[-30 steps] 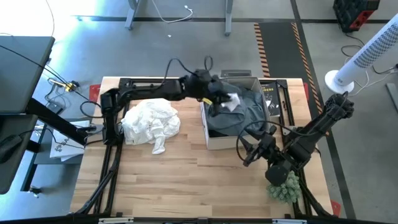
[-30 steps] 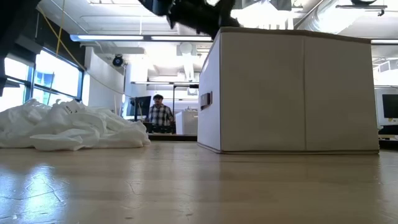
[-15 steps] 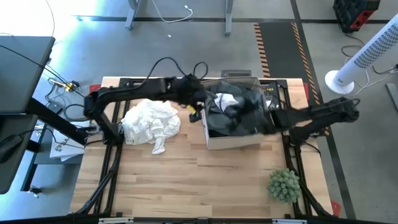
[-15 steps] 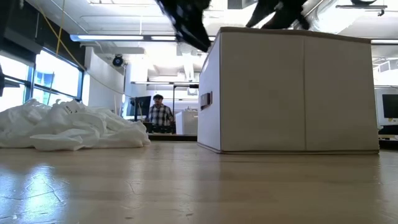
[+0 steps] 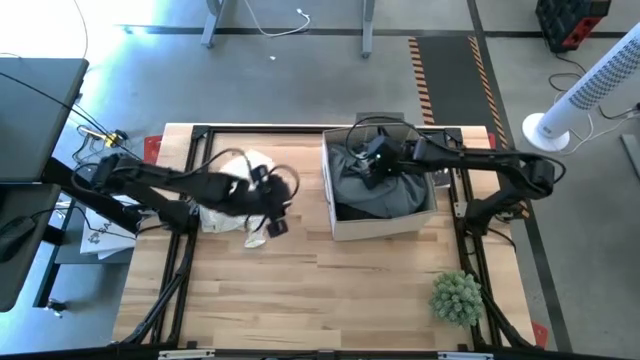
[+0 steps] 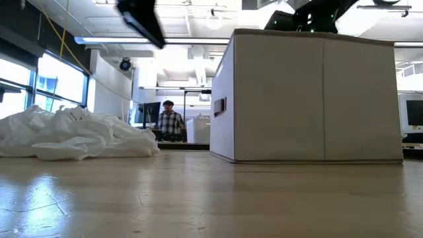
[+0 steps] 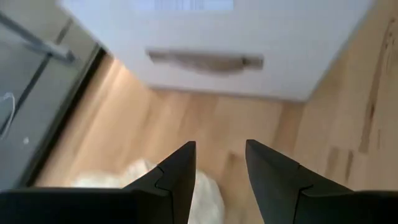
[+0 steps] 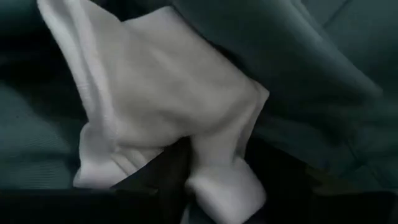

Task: Sort clothes
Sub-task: Put the white sock into the laundry organizer

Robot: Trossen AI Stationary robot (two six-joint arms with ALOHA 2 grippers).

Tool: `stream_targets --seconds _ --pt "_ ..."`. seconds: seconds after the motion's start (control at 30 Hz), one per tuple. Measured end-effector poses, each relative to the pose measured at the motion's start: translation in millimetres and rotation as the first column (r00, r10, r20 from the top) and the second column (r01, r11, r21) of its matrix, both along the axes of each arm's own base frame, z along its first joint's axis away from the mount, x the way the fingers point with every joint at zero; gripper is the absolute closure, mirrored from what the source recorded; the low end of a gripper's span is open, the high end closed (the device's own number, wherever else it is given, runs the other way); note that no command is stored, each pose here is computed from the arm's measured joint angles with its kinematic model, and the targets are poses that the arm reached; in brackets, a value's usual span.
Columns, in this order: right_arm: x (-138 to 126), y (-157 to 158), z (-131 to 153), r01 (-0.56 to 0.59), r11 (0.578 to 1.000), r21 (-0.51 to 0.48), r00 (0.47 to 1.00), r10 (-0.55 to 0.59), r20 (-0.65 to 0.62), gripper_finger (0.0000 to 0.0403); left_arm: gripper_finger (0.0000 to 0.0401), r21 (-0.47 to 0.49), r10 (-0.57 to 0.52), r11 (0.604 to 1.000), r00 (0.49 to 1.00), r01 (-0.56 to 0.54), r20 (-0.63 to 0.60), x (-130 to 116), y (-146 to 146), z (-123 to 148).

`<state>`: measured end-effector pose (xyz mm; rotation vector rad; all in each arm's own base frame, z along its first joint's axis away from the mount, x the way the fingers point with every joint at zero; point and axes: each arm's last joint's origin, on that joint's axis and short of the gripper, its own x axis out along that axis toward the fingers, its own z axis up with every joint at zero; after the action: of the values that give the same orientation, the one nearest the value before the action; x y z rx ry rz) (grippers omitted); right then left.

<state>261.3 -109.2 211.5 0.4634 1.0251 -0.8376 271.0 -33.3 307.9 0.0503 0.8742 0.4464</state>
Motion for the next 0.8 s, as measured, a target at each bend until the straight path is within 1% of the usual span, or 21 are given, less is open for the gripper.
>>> stream_targets --seconds 0.07,0.1,0.2,0.23,0.3,0.37,0.47,0.53,0.6,0.67,0.8 --pt "-1 -4 1 -0.007 1.000 0.010 1.000 0.007 -0.007 0.0231 0.0263 -0.019 0.029 0.999 1.000 -0.029 0.003 -13 -11 -13" --pt "-1 -5 5 -0.014 1.000 0.008 1.000 0.014 -0.007 0.0231 0.0263 -0.031 0.042 0.999 0.999 -0.042 0.000 -19 -16 -20" --pt "1 -3 33 -0.035 0.999 -0.028 0.999 0.036 0.014 0.0231 0.0263 -0.068 0.072 0.995 0.997 -0.073 -0.010 -35 -27 -39" --pt "2 -1 46 -0.042 0.998 -0.056 0.999 0.044 0.031 0.0231 0.0263 -0.078 0.084 0.993 0.996 -0.085 -0.015 -40 -29 -46" --pt "4 7 80 -0.045 0.989 -0.143 0.992 0.061 0.109 0.0231 0.0263 -0.098 0.101 0.990 0.994 -0.104 -0.037 -47 -34 -59" --pt "4 22 109 -0.055 0.971 -0.233 0.983 0.094 0.157 0.0231 0.0263 -0.128 0.104 0.985 0.992 -0.113 -0.069 -53 -39 -72" --pt "5 53 142 -0.092 0.929 -0.358 0.959 0.180 0.218 0.0231 0.0263 -0.174 0.110 0.976 0.986 -0.131 -0.124 -63 -44 -92" --pt "6 78 158 -0.117 0.895 -0.430 0.935 0.245 0.256 0.0231 0.0263 -0.206 0.124 0.966 0.980 -0.156 -0.158 -69 -45 -107" --pt "8 101 166 -0.144 0.868 -0.475 0.908 0.307 0.285 0.0231 0.0263 -0.222 0.157 0.956 0.972 -0.194 -0.173 -76 -45 -122" --pt "10 125 168 -0.190 0.845 -0.500 0.878 0.375 0.299 0.0231 0.0263 -0.218 0.192 0.948 0.963 -0.232 -0.190 -83 -41 -139" --pt "10 160 164 -0.243 0.819 -0.520 0.817 0.462 0.346 0.0231 0.0267 -0.193 0.257 0.937 0.948 -0.292 -0.187 -92 -30 -166"
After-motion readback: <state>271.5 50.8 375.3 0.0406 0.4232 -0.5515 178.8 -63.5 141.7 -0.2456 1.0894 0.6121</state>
